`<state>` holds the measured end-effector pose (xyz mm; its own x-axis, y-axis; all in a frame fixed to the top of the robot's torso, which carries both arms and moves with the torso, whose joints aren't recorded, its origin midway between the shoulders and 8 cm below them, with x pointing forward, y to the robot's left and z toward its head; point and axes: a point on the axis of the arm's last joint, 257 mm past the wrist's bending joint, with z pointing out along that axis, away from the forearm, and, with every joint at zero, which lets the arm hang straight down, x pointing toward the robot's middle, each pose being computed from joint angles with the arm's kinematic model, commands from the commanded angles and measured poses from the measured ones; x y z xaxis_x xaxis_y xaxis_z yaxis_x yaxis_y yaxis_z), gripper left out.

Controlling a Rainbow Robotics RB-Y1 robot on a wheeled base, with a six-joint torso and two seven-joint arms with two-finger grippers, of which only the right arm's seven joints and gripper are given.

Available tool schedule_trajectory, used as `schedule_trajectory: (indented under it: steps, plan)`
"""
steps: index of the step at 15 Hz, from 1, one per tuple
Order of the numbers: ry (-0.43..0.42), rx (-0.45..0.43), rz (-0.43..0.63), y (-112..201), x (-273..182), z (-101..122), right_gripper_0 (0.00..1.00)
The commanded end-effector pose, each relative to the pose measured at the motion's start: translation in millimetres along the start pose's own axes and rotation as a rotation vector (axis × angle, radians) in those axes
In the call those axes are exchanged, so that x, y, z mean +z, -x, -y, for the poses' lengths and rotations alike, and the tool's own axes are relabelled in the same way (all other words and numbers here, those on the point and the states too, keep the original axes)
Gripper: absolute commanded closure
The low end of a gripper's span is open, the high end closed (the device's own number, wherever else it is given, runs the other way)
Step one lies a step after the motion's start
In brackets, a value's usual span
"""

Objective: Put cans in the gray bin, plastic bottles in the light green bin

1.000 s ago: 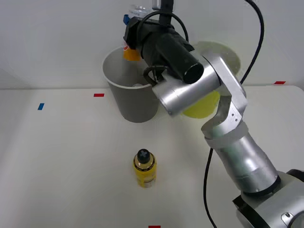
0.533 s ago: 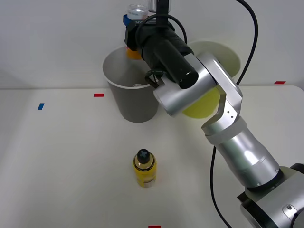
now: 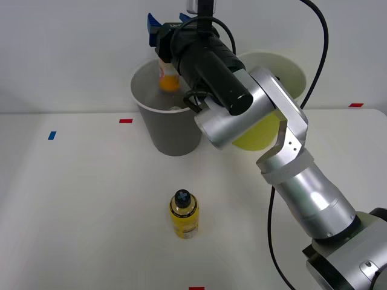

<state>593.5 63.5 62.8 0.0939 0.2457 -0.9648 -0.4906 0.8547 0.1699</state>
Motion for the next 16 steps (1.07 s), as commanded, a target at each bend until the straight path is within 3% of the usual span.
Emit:
schedule_trajectory:
  steps: [1,7,11,16]
  plan:
    - [0.005,0.019,0.002,0,0,-4,0.0]
    - [0.002,0.023,0.003,0,0,-2,0.0]
    - [-0.018,0.008,0.013,7,-5,21,0.0]
    - [0.032,0.162,0.03,36,-62,55,0.0]
